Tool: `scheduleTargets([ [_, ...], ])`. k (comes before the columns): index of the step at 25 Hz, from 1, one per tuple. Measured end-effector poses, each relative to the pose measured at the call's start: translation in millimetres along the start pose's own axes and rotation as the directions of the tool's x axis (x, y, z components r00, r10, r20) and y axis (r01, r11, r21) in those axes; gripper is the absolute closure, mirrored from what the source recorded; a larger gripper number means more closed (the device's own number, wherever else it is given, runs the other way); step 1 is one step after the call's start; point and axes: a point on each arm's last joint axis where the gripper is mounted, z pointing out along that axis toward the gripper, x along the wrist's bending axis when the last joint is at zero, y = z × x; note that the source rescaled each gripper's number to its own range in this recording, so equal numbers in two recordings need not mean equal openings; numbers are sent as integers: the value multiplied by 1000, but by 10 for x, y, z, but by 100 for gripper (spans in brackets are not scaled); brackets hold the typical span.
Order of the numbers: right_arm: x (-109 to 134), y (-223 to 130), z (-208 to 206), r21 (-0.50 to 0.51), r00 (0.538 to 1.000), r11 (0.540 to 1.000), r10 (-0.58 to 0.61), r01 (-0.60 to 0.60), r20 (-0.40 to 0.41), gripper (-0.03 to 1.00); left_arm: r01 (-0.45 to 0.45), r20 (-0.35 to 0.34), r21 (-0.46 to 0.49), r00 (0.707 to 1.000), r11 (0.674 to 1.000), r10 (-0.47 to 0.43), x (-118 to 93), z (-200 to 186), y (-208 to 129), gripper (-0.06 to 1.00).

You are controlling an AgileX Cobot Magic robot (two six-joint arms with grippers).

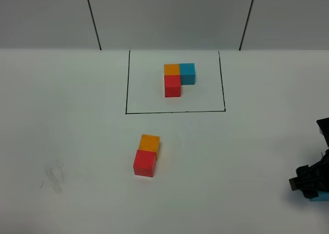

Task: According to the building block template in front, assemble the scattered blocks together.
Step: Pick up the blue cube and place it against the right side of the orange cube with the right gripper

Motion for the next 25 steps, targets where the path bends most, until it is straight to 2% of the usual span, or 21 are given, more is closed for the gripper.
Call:
scheduleTargets([
  [7,13,-55,118,47,1000,999,-6,6,-3,5,0,0,0,1000,1000,0,0,0,0,94],
  [19,-26,-144,235,31,1000,999,18,-18,-13,6,0,0,0,1000,1000,0,0,0,0,94],
  [22,-25,-132,238,15,1000,1000,19,-18,-16,10,0,0,0,1000,1000,0,0,0,0,94],
  [25,-24,-122,238,4,1000,1000,15,-15,-17,19,0,0,0,1000,1000,0,0,0,0,94],
])
